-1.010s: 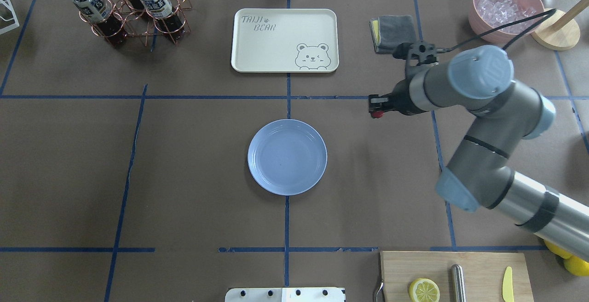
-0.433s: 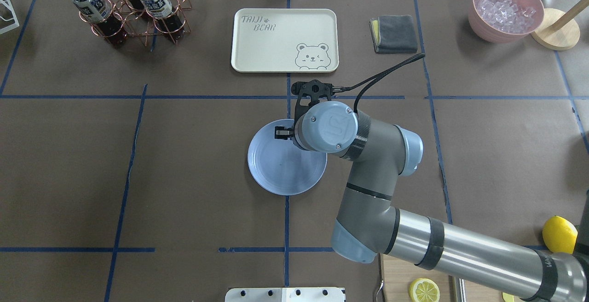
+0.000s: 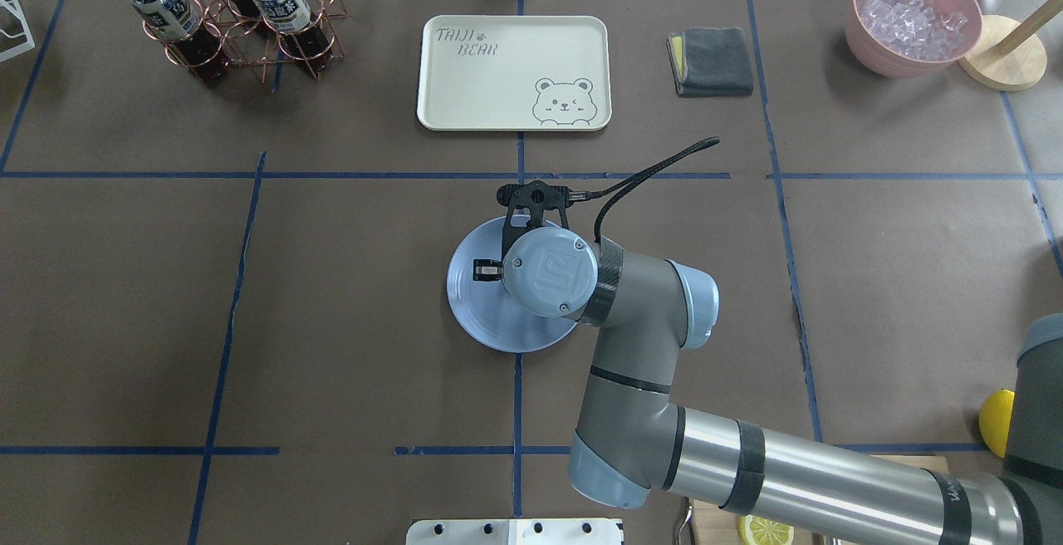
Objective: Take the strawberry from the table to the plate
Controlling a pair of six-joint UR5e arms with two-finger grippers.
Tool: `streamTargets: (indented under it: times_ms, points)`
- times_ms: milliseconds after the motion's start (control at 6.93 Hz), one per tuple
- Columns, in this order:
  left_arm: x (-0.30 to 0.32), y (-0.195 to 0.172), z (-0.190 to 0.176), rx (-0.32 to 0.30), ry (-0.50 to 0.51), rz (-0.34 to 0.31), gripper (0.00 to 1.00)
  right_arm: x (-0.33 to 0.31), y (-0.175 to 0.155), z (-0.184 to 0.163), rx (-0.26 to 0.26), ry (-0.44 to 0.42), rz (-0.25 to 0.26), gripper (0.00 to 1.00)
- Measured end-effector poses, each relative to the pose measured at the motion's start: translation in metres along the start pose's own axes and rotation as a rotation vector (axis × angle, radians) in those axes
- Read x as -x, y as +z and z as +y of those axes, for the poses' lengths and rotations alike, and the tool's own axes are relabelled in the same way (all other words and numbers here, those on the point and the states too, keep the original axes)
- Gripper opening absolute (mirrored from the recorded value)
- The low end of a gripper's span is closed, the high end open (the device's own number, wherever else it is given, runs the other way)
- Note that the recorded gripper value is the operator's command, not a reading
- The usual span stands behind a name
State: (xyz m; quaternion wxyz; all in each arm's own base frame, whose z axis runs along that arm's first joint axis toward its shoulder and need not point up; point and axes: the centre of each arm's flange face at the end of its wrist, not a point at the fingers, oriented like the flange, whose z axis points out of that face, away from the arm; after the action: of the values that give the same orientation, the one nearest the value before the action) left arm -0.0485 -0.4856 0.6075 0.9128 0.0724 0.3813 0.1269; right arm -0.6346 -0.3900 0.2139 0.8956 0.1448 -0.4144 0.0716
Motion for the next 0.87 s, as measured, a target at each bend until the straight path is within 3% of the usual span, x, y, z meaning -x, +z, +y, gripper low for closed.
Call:
streamTargets:
  times_ms: [288, 577, 865]
  points:
    - [-0.001, -0.001, 0.0, -0.002, 0.001, 0.0, 1.0, 0.002, 0.002, 0.007, 0.007, -0.003, 0.001, 0.99]
    - [-0.001, -0.001, 0.0, -0.003, 0.001, -0.001, 1.0, 0.0, 0.003, 0.006, -0.002, -0.007, 0.007, 1.0]
    - [0.001, 0.001, 0.003, 0.003, -0.005, 0.0, 1.0, -0.01, -0.008, -0.024, -0.029, 0.005, 0.017, 1.0]
